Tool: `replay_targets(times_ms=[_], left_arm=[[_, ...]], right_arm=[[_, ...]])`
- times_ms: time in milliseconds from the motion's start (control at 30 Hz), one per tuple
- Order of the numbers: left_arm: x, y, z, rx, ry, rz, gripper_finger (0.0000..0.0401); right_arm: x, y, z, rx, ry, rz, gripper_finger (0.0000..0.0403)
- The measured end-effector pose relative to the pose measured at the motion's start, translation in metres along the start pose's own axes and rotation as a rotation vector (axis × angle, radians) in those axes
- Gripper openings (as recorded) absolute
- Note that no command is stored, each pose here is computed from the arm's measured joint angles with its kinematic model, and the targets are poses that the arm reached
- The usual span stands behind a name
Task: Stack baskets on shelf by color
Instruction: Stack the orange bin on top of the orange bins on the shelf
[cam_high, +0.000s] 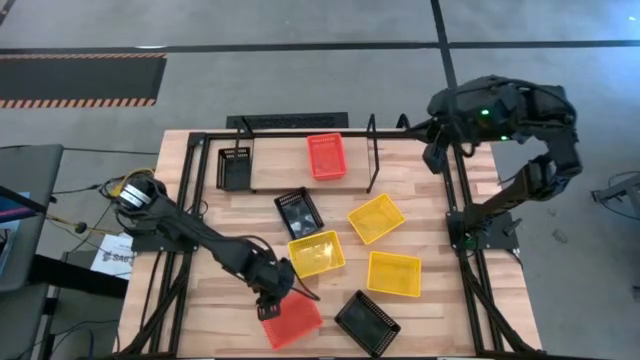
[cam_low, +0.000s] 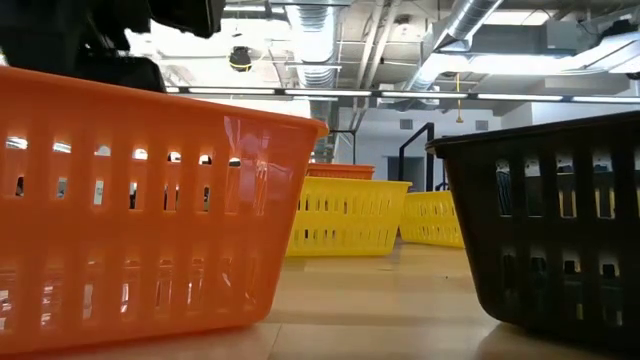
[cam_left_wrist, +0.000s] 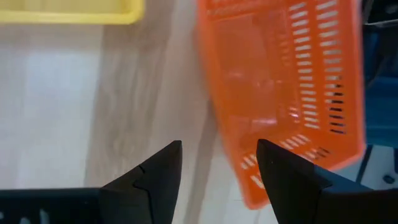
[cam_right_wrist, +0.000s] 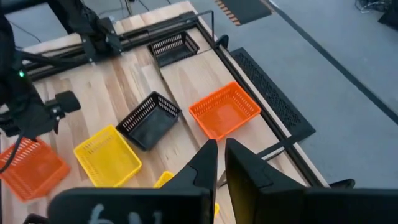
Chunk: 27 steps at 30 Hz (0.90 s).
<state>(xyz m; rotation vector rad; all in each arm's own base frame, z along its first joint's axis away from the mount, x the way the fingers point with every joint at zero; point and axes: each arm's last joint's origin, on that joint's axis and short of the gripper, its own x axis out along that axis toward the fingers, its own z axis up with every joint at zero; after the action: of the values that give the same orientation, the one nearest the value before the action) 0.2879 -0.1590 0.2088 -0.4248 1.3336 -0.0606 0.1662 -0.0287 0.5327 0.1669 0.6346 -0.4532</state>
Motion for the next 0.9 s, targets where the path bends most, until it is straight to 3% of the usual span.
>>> replay_targets(times_ms=[267,533,900], left_arm=[[-0.011,-0.006,-0.001,-0.014,0.017,0.032,0.0194],[-0.011,-0.005,-0.002,-0.124,0.030,0.041,0.0194],[-0.011,-0.006,0.001,-0.047,-0.007,0.042,0.0194]], right_arm=[[-0.030,-0.011,-0.010,0.055,-0.069,0.016,0.0050],[-0.043,-0.016,-0.016,0.064,-0.099,0.023,0.0050],[-0.043,-0.015,-0.015,0.063,-0.098,0.028,0.0050]])
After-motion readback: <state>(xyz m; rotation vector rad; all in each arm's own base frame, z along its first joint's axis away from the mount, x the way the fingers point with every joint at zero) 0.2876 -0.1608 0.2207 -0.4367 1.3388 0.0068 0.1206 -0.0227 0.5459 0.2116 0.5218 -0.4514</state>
